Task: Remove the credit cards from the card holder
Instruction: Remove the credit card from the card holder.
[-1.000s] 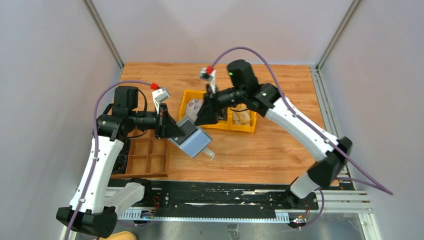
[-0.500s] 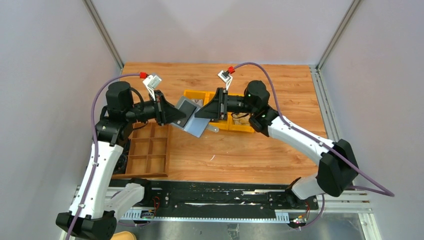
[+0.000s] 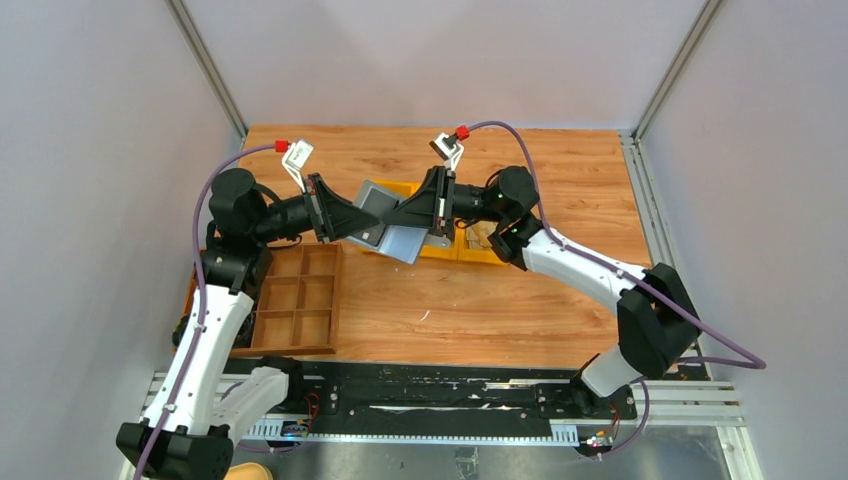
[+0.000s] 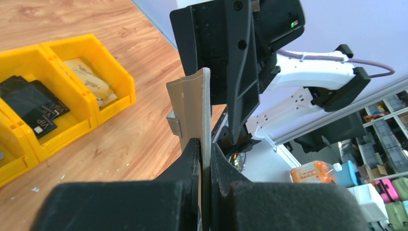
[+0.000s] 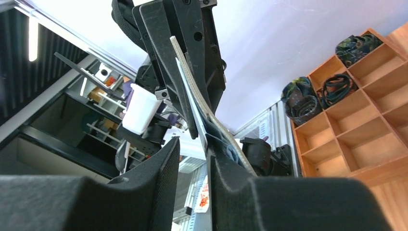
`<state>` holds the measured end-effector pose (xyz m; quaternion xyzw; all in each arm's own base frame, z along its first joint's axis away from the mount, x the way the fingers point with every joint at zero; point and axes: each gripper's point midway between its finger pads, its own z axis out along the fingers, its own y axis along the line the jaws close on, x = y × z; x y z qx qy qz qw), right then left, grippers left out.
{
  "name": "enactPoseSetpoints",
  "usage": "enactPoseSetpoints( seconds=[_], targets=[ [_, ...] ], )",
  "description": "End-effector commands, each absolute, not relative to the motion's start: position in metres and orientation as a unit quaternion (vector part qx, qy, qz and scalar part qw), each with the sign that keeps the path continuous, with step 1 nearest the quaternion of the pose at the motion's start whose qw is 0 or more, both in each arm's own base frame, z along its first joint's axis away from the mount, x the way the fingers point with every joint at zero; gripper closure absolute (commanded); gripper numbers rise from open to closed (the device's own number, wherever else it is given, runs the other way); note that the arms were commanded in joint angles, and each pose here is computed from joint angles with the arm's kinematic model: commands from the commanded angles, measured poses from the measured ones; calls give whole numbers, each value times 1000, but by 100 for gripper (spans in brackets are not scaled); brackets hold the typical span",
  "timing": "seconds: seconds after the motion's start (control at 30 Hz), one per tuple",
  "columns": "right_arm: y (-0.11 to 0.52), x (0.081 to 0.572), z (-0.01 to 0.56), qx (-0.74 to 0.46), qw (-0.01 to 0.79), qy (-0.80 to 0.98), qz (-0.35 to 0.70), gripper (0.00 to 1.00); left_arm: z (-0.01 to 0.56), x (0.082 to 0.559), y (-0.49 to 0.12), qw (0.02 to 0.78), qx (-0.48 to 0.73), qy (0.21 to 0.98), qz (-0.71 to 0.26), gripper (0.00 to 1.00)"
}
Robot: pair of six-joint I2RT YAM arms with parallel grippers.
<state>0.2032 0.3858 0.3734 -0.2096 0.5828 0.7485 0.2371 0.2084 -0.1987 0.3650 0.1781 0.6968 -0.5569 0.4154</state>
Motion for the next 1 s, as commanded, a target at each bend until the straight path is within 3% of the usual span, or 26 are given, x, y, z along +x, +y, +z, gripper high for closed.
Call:
enactPoseSetpoints(
  seconds=[0.0, 0.3, 0.6, 0.67, 0.87, 0.97],
  targets=[
    [389, 192, 388, -220, 229, 543, 777, 74, 389, 191, -202, 417, 204, 664, -586, 100],
    [381, 182, 402, -220, 212, 497, 812, 99, 404, 188, -202, 408, 186, 658, -605, 90],
    [376, 174, 402, -237, 228, 505, 798, 100, 417, 192, -198, 424, 174, 651, -604, 66],
    [375, 174, 400, -240, 233, 512, 791, 100, 417, 191, -198, 425, 176, 652, -603, 68],
    [374, 174, 398, -245, 239, 520, 783, 100, 417, 193, -193, 435, 173, 656, -593, 92],
    [372, 172, 399, -247, 239, 516, 784, 99, 418, 193, -191, 439, 172, 657, -588, 96]
  ],
)
